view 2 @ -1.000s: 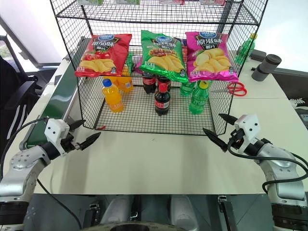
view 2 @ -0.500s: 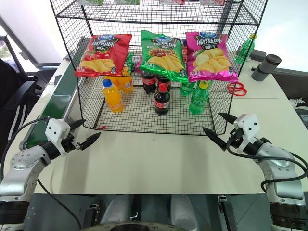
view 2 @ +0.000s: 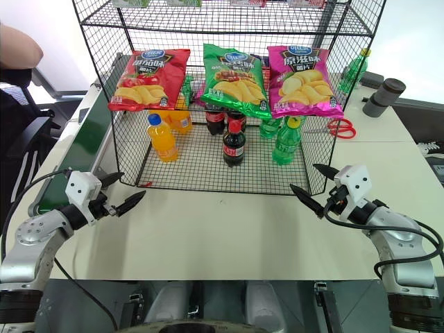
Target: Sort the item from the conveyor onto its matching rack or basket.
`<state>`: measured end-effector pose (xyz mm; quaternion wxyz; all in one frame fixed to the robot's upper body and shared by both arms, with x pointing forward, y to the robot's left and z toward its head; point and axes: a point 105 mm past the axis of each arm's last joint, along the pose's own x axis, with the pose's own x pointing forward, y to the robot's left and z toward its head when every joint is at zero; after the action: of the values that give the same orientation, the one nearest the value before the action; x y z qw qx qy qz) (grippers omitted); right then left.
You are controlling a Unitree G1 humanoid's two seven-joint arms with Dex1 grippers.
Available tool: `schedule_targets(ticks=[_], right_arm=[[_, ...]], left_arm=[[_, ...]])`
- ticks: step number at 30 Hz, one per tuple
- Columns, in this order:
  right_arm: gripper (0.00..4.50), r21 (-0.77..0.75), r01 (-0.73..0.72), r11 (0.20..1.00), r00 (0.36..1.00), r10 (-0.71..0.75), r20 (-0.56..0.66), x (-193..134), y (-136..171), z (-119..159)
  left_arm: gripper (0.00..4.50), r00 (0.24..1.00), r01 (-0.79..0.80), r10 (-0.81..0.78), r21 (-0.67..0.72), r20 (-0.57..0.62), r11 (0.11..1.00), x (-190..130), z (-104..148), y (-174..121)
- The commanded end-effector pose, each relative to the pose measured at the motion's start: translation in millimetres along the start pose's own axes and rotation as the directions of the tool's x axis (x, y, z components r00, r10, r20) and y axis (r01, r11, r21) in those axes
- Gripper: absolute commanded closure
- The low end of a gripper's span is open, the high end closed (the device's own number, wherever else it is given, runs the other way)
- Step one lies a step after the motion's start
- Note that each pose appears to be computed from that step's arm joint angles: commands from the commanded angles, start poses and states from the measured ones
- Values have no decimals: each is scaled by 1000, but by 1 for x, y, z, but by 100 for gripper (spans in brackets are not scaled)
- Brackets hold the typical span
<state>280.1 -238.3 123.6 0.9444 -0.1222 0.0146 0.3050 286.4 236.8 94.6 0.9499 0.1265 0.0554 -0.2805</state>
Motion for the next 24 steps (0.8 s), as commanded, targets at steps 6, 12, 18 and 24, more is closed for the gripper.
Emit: schedule_targets(ticks=[6, 12, 18, 24], right_arm=[[2, -26, 4, 1000, 999, -3, 37, -1, 2, 15], [2, -26, 9, 1000, 999, -8, 39, 1, 2, 15], [2, -20, 7, 1000, 999, -6, 44, 3, 1, 11], [2, -21, 6, 1000, 999, -5, 53, 7, 0, 12]], left_arm=[[0, 999, -32, 32, 12, -7, 999, -3, 1, 7], [0, 999, -32, 32, 13, -3, 999, -2, 2, 7], [0, 999, -34, 34, 14, 2, 999, 0, 3, 6], [0, 999, -38, 38, 18, 1, 999, -2, 3, 6]])
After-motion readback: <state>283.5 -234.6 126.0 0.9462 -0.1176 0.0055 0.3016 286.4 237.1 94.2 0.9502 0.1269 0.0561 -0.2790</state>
